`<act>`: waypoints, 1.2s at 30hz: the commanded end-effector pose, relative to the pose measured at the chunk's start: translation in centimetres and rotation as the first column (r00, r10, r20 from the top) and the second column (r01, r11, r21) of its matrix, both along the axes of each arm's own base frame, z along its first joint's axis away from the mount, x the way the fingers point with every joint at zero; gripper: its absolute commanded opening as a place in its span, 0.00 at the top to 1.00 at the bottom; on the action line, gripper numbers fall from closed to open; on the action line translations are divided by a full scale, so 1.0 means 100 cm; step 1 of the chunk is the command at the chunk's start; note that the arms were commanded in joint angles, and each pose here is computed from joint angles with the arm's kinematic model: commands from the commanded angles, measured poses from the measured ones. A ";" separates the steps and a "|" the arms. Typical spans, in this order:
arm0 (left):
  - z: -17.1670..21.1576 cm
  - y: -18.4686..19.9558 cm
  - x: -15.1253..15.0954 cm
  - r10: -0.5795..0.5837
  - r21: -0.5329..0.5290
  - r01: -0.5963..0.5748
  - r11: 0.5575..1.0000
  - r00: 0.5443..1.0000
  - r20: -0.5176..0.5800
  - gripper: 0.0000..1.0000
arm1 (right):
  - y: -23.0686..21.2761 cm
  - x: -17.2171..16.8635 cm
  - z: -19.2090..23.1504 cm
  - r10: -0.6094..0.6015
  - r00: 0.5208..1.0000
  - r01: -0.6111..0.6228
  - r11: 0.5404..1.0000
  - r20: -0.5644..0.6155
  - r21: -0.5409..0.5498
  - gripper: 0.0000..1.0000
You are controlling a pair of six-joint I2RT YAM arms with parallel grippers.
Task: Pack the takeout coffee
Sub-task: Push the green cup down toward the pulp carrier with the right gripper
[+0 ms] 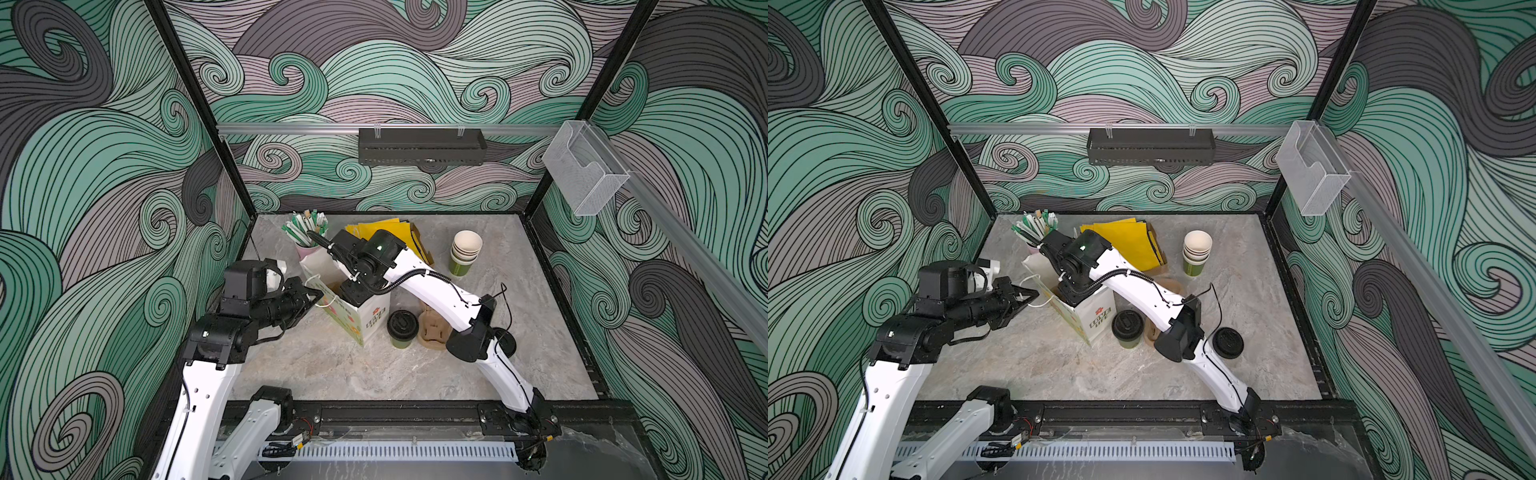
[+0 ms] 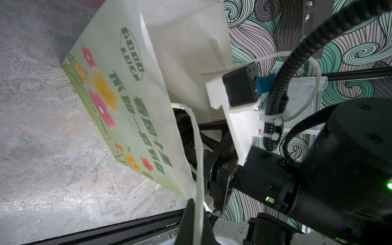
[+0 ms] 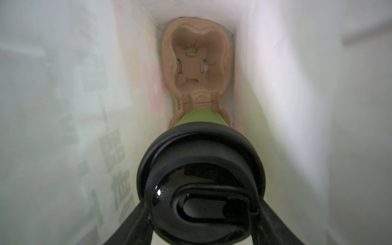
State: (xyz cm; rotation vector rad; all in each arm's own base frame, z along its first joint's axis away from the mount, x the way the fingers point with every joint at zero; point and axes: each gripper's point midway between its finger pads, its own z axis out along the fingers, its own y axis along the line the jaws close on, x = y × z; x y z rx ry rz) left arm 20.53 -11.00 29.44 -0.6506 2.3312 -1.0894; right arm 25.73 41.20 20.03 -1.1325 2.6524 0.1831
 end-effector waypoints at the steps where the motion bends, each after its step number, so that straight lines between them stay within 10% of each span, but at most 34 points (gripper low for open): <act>1: 0.002 0.000 0.000 -0.003 0.004 0.003 1.000 1.000 0.014 1.00 | -0.005 0.001 -0.008 -0.011 1.000 0.011 0.999 -0.011 -0.035 0.42; 36: 0.002 0.000 0.000 -0.006 0.007 0.006 1.000 1.000 0.013 1.00 | 0.005 0.005 -0.054 -0.012 0.998 0.006 0.995 -0.056 -0.101 0.43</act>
